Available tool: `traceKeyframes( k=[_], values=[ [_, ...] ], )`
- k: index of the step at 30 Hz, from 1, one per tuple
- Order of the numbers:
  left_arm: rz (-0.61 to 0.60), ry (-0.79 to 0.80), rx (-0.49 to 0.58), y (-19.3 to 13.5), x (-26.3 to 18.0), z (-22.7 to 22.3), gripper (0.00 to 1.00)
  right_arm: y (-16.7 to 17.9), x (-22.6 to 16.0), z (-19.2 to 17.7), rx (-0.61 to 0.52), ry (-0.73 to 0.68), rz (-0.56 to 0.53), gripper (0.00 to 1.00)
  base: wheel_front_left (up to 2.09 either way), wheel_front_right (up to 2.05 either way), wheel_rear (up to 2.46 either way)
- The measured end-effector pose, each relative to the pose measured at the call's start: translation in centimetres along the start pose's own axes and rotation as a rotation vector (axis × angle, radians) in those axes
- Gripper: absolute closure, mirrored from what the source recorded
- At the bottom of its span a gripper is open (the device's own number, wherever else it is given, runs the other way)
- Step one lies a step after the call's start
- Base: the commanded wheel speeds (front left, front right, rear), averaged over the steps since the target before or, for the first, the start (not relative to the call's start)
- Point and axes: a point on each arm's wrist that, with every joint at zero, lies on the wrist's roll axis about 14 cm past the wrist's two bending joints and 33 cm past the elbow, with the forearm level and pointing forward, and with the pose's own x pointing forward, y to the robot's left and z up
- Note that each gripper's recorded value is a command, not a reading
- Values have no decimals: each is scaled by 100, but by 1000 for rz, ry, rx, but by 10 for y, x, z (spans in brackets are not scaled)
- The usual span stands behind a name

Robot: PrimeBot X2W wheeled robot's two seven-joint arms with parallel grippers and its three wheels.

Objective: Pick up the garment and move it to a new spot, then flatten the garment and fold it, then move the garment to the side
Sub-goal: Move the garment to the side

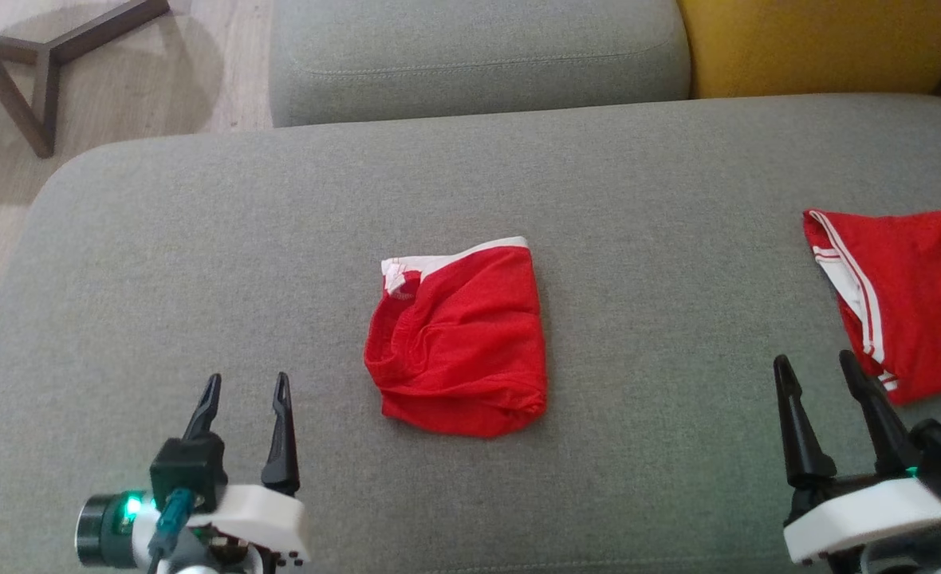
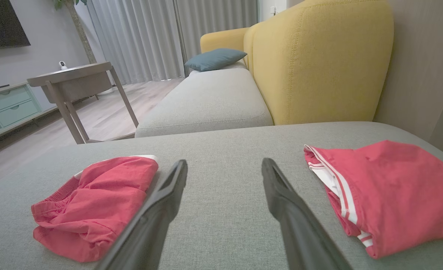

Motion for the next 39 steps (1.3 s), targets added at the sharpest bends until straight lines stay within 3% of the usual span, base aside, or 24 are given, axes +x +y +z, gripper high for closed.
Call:
traceKeyframes(
  k=[7,14,21,29,34,35,37,38,39],
  values=[
    [6,-6,-4,2,-1,2,0,0,7,-5,-8,23,5,0,0,0,0],
    [37,-80,-10,10,14,22,0,10,37,-33,-21,128,69,0,0,0,0],
    [84,-111,-30,18,26,26,0,63,86,-78,-8,278,248,0,0,0,0],
    [152,-73,-22,36,31,12,0,120,105,-130,30,466,409,0,0,0,0],
    [177,-62,-8,44,31,8,0,134,103,-155,42,589,451,0,0,0,0],
    [181,-64,-4,45,32,8,0,136,104,-155,47,599,455,9,0,0,0],
    [178,-70,0,45,33,10,0,138,105,-156,38,627,470,85,0,0,0],
    [177,-72,1,45,34,10,0,138,106,-156,38,634,473,100,0,0,0],
    [174,-74,2,44,34,11,0,138,105,-156,36,642,475,100,0,0,0]
  ],
)
